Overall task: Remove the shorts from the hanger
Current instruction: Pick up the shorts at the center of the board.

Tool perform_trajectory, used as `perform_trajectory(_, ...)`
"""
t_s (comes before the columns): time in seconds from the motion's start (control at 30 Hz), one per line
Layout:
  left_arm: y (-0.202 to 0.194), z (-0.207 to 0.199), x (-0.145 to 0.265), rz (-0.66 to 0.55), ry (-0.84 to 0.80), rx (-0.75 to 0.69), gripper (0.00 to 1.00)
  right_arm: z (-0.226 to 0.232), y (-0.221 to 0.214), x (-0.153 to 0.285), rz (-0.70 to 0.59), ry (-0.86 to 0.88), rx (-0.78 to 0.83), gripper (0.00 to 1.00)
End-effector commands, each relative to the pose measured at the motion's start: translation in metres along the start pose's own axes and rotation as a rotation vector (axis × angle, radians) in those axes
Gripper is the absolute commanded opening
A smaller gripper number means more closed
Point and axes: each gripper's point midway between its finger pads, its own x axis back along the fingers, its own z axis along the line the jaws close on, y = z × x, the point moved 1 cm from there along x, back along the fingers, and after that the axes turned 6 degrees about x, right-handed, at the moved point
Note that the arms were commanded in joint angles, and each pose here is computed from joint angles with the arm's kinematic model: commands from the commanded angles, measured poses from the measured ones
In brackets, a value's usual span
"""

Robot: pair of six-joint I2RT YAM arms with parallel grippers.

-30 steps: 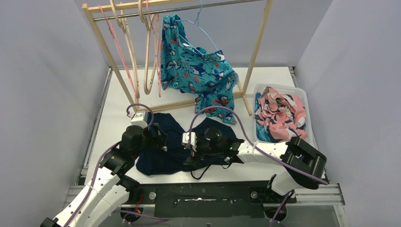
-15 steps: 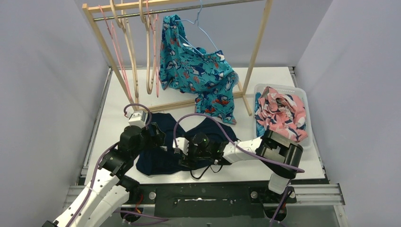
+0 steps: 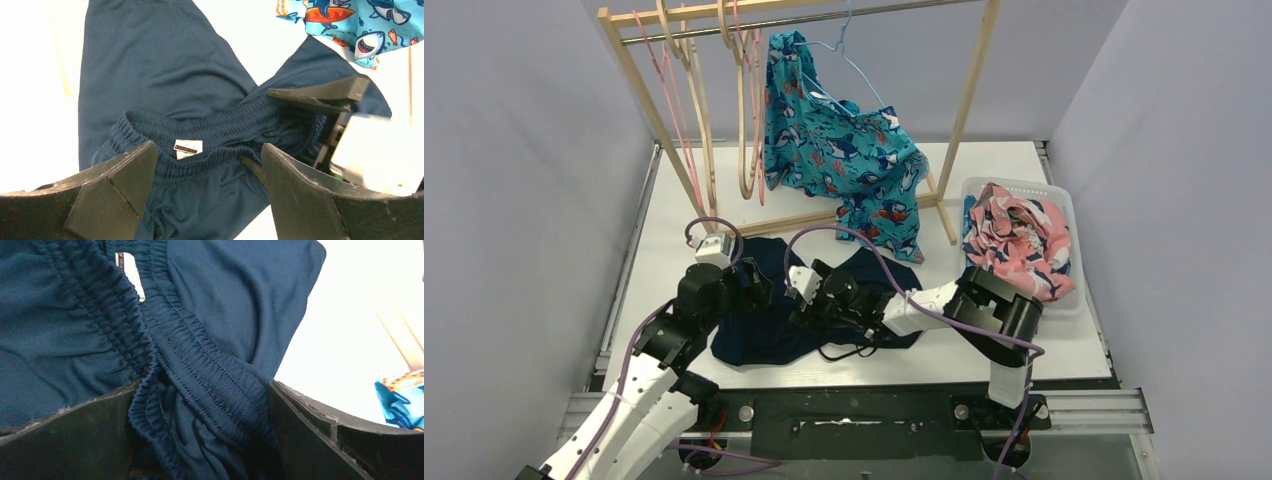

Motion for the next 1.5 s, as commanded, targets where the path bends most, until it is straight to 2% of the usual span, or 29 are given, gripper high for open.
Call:
perform_trajectory(0.0, 0.02, -0.017, 0.001, -0.053, -0.066, 0.019, 0.76, 0.002, 0.005, -0.012, -0.003, 0.052, -0.063, 0.92)
perform_trajectory(0.07, 0.019, -0.018, -0.001, -0.041, -0.078, 0.025, 0.76, 0.028, -0.011, -0.011, 0.084, 0.226, -0.079, 0.89)
perform_trajectory(0.13, 0.02, -0.018, -0.003, -0.034, -0.084, 0.03, 0.76, 0.05, -0.017, -0.008, 0.116, 0.362, -0.171, 0.74)
perform_trajectory(0.17, 0.02, -0.018, -0.003, -0.03, -0.087, 0.031, 0.76, 0.053, -0.015, -0.005, 0.095, 0.364, -0.208, 0.62)
perform_trajectory(0.23, 0.021, -0.017, -0.004, -0.031, -0.086, 0.036, 0.76, 0.053, -0.007, 0.004, 0.011, 0.319, -0.235, 0.15)
perform_trajectory(0.27, 0.021, -0.016, -0.004, -0.032, -0.086, 0.039, 0.76, 0.05, -0.002, 0.008, -0.021, 0.275, -0.241, 0.02)
perform_trajectory(0.3, 0.021, -0.015, -0.005, -0.032, -0.085, 0.041, 0.76, 0.046, -0.003, 0.014, -0.025, 0.22, -0.25, 0.0)
perform_trajectory(0.43, 0.023, -0.017, -0.004, -0.039, -0.101, 0.046, 0.76, 0.008, 0.021, 0.043, -0.09, -0.045, -0.212, 0.0)
perform_trajectory(0.6, 0.025, -0.022, -0.001, -0.06, -0.143, 0.042, 0.76, -0.041, 0.075, 0.114, -0.344, -0.337, -0.268, 0.0)
perform_trajectory(0.7, 0.026, -0.022, 0.001, -0.07, -0.148, 0.042, 0.76, -0.052, 0.107, 0.152, -0.459, -0.368, -0.287, 0.0)
perform_trajectory(0.77, 0.025, -0.023, 0.0, -0.066, -0.155, 0.04, 0.76, -0.055, 0.125, 0.166, -0.476, -0.339, -0.28, 0.0)
perform_trajectory(0.87, 0.023, -0.025, 0.0, -0.051, -0.166, 0.033, 0.7, -0.058, 0.13, 0.172, -0.432, -0.326, -0.277, 0.0)
perform_trajectory(0.97, 0.022, -0.026, 0.0, -0.043, -0.172, 0.03, 0.68, -0.047, 0.094, 0.146, -0.292, -0.339, -0.354, 0.01)
perform_trajectory(1.07, 0.021, -0.025, -0.001, -0.039, -0.164, 0.029, 0.68, -0.013, 0.048, 0.105, -0.125, -0.282, -0.454, 0.08)
perform_trajectory(1.13, 0.021, -0.024, -0.001, -0.034, -0.158, 0.027, 0.68, -0.004, 0.028, 0.089, -0.079, -0.308, -0.552, 0.11)
perform_trajectory(1.23, 0.019, -0.022, -0.003, -0.026, -0.147, 0.027, 0.66, -0.004, 0.01, 0.073, -0.031, -0.385, -0.628, 0.2)
perform_trajectory(1.33, 0.017, -0.022, -0.004, -0.011, -0.14, 0.024, 0.66, -0.007, 0.012, 0.063, 0.006, -0.413, -0.615, 0.24)
perform_trajectory(1.37, 0.016, -0.022, -0.005, -0.006, -0.14, 0.024, 0.66, -0.008, 0.017, 0.06, 0.007, -0.409, -0.609, 0.28)
perform_trajectory(1.4, 0.016, -0.022, -0.005, -0.002, -0.14, 0.023, 0.66, -0.008, 0.017, 0.058, 0.018, -0.409, -0.601, 0.34)
perform_trajectory(1.43, 0.015, -0.022, -0.006, 0.002, -0.138, 0.023, 0.66, -0.008, 0.016, 0.056, 0.032, -0.408, -0.592, 0.46)
perform_trajectory(1.47, 0.015, -0.021, -0.006, 0.006, -0.134, 0.023, 0.66, -0.007, 0.013, 0.054, 0.052, -0.403, -0.564, 0.51)
